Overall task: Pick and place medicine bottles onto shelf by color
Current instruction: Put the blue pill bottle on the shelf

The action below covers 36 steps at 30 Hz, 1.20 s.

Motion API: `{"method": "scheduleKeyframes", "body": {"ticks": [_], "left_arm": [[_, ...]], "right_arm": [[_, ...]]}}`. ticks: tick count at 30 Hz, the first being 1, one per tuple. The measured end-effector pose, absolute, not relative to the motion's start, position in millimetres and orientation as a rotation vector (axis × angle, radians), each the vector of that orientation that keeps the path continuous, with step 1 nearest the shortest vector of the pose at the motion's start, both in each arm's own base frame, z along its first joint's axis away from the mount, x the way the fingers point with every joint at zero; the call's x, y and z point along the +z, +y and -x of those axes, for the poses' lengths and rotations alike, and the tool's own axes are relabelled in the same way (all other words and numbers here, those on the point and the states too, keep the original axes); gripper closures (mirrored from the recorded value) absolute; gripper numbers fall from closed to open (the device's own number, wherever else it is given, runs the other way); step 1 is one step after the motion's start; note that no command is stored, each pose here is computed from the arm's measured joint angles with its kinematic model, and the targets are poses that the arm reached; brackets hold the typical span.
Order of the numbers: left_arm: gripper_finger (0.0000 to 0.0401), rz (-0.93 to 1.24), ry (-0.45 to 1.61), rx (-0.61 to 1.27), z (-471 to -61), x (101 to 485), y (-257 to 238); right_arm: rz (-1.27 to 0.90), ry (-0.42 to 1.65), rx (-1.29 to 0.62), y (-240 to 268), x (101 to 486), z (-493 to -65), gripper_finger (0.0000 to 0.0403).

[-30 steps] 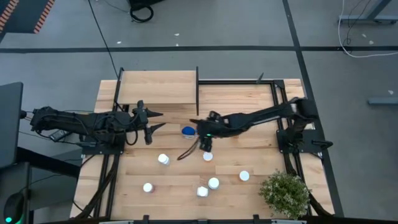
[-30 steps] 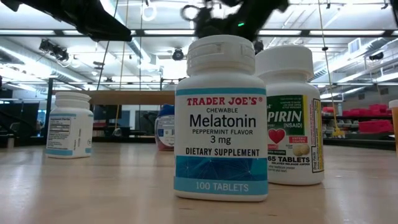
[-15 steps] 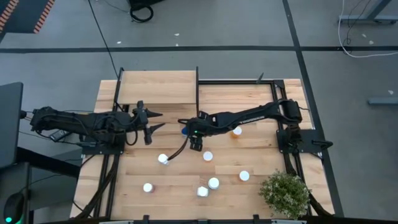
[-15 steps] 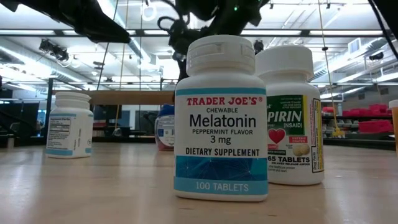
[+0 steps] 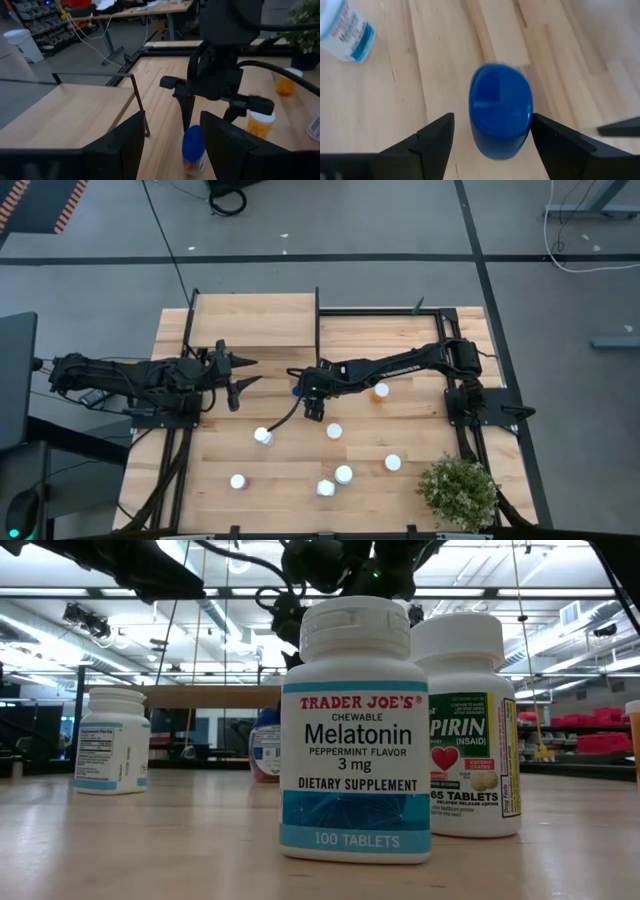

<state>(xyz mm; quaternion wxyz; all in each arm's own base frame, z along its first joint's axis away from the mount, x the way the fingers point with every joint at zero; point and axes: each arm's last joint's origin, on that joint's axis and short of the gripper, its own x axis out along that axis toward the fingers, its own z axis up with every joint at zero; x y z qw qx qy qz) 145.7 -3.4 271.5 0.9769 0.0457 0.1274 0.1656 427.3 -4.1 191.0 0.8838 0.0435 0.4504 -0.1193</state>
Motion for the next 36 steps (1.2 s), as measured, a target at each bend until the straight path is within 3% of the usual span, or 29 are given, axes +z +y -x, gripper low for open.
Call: {"method": "scheduleKeyframes", "body": {"ticks": [8, 18, 26, 36], "left_arm": [[0.0205, -0.089, 0.252, 0.334, -145.5, 272.0, -3.4], [0.0211, -0.088, 0.271, 0.334, -144.9, 270.1, -3.4], [0.0211, -0.090, 0.275, 0.334, -144.9, 269.8, -3.4], [0.0212, -0.096, 0.293, 0.333, -144.3, 268.1, -3.3]], "right_arm": [[-0.102, 0.917, -0.247, -4.0, 191.3, -428.6, 0.0140], [-0.097, 0.882, -0.250, -5.2, 193.4, -431.3, 0.0224], [-0.087, 0.879, -0.253, -5.2, 194.3, -431.7, 0.0224], [-0.072, 0.782, -0.255, -11.0, 269.2, -447.4, 0.0230]]}}
